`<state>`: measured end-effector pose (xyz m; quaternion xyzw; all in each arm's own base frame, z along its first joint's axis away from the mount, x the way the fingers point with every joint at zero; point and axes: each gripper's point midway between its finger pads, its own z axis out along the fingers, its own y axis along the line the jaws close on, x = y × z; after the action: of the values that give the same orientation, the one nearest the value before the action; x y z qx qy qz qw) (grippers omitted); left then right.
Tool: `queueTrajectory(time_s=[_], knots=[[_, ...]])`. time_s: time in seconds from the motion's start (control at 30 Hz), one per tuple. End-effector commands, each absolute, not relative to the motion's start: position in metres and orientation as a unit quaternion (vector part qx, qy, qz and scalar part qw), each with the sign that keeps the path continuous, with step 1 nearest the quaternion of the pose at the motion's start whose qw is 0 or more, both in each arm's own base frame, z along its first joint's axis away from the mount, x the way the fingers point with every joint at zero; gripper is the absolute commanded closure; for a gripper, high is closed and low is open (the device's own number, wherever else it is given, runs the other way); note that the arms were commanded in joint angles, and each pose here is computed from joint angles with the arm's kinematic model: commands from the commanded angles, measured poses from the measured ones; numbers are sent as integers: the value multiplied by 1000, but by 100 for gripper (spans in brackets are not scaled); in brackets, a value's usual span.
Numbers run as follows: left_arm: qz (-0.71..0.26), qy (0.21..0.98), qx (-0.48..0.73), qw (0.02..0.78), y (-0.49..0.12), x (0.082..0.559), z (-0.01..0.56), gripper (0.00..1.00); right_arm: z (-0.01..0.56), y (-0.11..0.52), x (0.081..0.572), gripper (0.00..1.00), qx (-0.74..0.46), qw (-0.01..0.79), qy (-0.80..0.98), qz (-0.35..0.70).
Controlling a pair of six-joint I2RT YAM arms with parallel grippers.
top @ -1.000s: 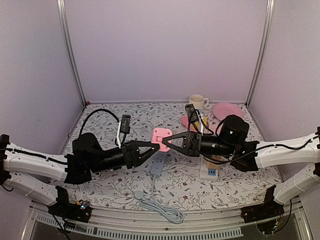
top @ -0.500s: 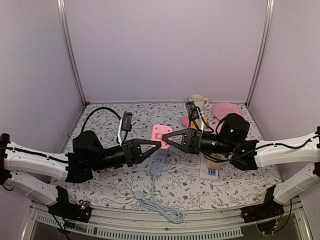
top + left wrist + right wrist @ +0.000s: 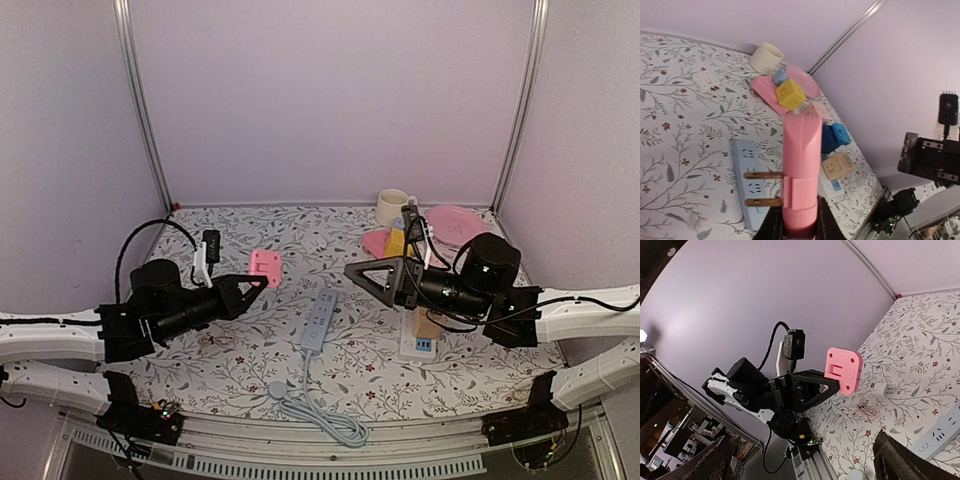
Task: Pull the plug off the socket
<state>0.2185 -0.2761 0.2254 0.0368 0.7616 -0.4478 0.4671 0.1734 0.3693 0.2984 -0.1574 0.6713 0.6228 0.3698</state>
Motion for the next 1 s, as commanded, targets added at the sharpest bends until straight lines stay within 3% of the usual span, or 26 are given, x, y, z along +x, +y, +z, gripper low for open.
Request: queueTrajectory(time_s=[0.0, 0.3, 0.8, 0.97], knots=[[-332, 817, -1, 471, -227, 245, 179, 100, 287, 358, 181, 1, -135, 387, 692, 595], [-239, 856, -80, 451, -163, 291, 129, 100, 282, 347, 184, 1, -120, 395, 702, 580], [-237, 888, -133, 370, -126, 328, 57, 100, 281, 330, 188, 1, -94, 413, 706, 567], [-239, 896, -135, 351, -124, 328, 43, 90, 278, 323, 191, 1, -82, 420, 714, 554]])
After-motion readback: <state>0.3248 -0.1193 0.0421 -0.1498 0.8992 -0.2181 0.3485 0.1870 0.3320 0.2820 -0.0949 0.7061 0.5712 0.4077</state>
